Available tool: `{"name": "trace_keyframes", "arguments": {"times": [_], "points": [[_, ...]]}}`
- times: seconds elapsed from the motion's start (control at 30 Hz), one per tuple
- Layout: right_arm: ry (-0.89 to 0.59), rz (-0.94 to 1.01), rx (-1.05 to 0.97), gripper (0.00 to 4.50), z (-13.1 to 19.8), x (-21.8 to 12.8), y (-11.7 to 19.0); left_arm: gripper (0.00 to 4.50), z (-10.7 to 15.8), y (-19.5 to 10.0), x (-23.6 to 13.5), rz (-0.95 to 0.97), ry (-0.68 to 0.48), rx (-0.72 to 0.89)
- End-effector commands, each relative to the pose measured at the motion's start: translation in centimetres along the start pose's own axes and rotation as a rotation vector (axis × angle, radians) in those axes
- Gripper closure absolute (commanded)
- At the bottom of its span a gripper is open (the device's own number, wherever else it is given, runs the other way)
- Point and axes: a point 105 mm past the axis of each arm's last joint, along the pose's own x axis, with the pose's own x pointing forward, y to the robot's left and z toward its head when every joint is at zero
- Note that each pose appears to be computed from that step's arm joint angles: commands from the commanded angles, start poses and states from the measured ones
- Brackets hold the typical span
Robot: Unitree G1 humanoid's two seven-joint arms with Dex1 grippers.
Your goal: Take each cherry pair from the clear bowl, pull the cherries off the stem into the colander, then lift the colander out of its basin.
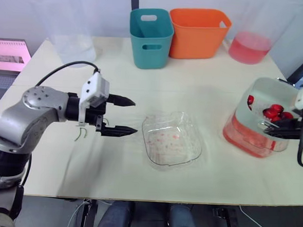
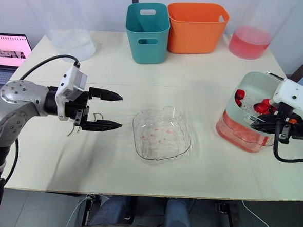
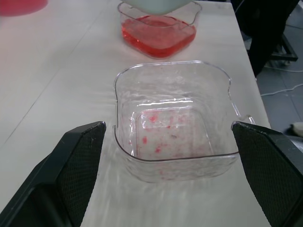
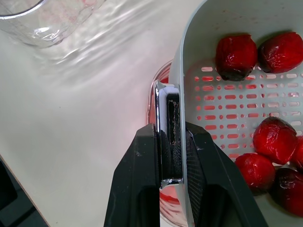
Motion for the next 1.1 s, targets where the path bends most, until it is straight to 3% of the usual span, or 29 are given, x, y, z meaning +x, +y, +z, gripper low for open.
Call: {"name": "trace_keyframes", "arguments": {"times": [0.03, 0.5, 0.7, 0.9, 1.1], "points": [[-0.01, -0.017, -0.032, 4.28, 0.3, 0.0, 0.1, 0.0, 1.0, 0.3, -0.5, 0.015, -0.004, 0.055], [-0.025, -0.087, -0.073, 4.28, 1.1, -0.8, -1.3, 0.0, 0.6, 2.2, -1.3, 0.089, 0.014, 0.099], [-0.235, -0.084, -0.176, 4.28, 7.2, -2.3, -2.5, 0.0, 1.3, 4.5, -4.1, 0.192, 0.022, 0.118], [-0.369, 0.064, -0.305, 4.28, 12.9, 2.1, -2.7, 0.0, 1.3, 4.9, -5.6, 0.224, 0.068, 0.109], [-0.253, 0.185, -0.382, 4.28, 12.5, 9.3, -2.8, 0.0, 0.5, 3.4, -5.2, 0.205, 0.081, 0.077]]}}
